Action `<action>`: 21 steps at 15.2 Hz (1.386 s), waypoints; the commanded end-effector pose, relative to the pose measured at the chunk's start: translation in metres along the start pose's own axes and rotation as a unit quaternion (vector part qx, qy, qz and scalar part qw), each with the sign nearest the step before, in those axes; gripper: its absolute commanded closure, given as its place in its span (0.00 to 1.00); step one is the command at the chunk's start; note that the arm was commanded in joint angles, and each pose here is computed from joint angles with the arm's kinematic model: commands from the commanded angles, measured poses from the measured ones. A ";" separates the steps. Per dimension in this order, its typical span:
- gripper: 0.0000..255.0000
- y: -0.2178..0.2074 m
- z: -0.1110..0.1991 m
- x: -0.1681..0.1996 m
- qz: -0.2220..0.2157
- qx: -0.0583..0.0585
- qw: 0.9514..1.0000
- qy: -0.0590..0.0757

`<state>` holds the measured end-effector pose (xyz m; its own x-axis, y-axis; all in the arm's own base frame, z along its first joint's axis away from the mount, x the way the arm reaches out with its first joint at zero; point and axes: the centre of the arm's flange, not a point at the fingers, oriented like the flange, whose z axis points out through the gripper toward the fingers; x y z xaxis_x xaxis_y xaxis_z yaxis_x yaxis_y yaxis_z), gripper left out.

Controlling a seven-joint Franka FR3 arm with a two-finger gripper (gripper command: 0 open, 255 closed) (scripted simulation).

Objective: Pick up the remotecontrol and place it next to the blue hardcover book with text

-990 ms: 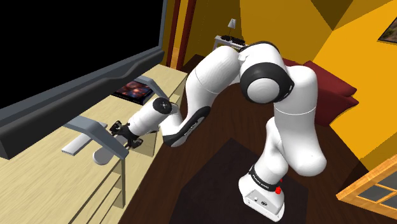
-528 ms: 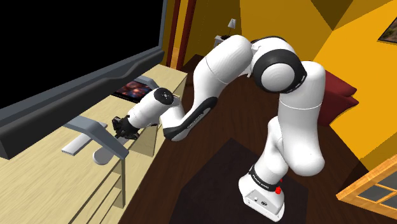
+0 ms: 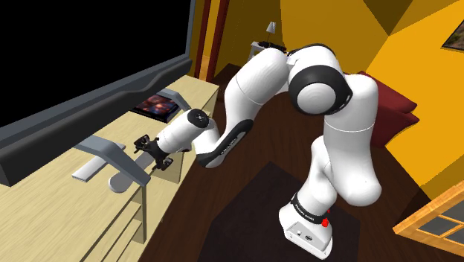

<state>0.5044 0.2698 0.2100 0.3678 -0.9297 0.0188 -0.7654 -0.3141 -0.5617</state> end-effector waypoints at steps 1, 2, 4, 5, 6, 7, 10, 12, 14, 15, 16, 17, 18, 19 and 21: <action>0.00 0.001 0.010 0.002 0.001 0.000 1.000 0.000; 0.00 0.001 0.015 0.002 0.001 0.000 1.000 0.000; 0.00 0.001 0.026 0.002 0.001 0.000 1.000 0.000; 0.00 0.001 0.029 0.002 0.001 0.000 1.000 0.000; 0.00 0.001 0.029 0.002 0.001 0.000 1.000 0.000; 0.00 0.001 0.029 0.002 0.001 0.000 1.000 0.000; 0.00 0.001 0.029 0.002 0.001 0.000 1.000 0.000; 0.00 0.001 0.029 0.002 0.001 0.000 1.000 0.000; 1.00 0.001 0.029 0.002 0.001 0.000 1.000 0.000; 1.00 0.001 0.029 0.002 0.001 0.000 1.000 0.000; 1.00 0.001 0.029 0.002 0.001 0.000 1.000 0.000; 1.00 0.001 0.029 0.002 0.001 0.000 1.000 0.000; 1.00 0.001 0.029 0.002 0.001 0.000 1.000 0.000; 1.00 0.001 0.029 0.002 0.001 0.000 1.000 0.000; 1.00 0.001 0.029 0.002 0.001 0.000 1.000 0.000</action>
<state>0.5194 0.2735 0.1859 0.3649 -0.9309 0.0160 -0.7660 -0.3099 -0.5632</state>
